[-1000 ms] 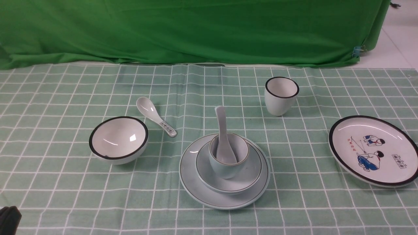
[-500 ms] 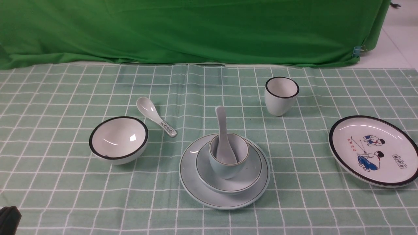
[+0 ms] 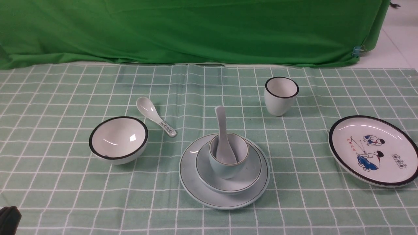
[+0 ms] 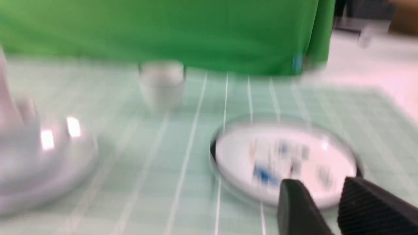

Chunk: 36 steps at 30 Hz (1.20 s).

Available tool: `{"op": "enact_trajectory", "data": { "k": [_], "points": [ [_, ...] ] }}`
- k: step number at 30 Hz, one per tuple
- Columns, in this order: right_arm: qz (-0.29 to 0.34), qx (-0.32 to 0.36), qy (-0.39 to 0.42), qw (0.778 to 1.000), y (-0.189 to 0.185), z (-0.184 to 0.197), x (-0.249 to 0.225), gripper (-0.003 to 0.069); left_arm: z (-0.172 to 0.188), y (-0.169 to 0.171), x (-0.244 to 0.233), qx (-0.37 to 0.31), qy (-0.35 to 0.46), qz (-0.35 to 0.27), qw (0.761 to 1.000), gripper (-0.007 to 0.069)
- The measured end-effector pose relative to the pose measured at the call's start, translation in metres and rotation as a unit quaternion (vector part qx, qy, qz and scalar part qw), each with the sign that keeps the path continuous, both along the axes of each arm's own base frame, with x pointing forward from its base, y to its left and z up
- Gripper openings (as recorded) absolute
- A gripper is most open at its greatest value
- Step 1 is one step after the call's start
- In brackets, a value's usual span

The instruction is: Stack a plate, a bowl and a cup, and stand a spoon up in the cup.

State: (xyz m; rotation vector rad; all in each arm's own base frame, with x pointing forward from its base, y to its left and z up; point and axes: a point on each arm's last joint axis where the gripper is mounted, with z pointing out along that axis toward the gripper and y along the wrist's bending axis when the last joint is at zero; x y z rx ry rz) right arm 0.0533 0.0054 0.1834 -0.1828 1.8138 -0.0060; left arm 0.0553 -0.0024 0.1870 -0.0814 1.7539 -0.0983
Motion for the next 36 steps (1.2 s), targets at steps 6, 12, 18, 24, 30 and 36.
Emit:
{"op": "enact_trajectory", "data": {
  "k": [6,12,18,24,30,36],
  "points": [
    [-0.012,-0.034,0.036,0.999,-0.0026,-0.0095,-0.0013,0.0242,0.0000,0.0003,0.0000,0.006,0.000,0.000,1.000,0.0013],
    [-0.017,-0.042,0.036,0.998,-0.0035,-0.0096,-0.0013,0.0242,0.0000,0.0003,0.0000,0.008,0.000,0.000,1.000,0.0013],
    [-0.017,-0.042,0.036,0.998,-0.0035,-0.0096,-0.0013,0.0242,0.0000,0.0003,0.0000,0.009,0.000,0.000,1.000,0.0013],
    [-0.017,-0.042,0.036,0.998,-0.0035,-0.0096,-0.0013,0.0242,0.0000,0.0003,0.0000,0.009,0.000,0.000,1.000,0.0013],
    [-0.017,-0.042,0.036,0.998,-0.0035,-0.0096,-0.0013,0.0242,0.0000,0.0003,0.0000,0.009,0.000,0.000,1.000,0.0013],
    [-0.017,-0.042,0.036,0.998,-0.0035,-0.0096,-0.0013,0.0242,0.0000,0.0003,0.0000,0.009,0.000,0.000,1.000,0.0013]
  ]
}}
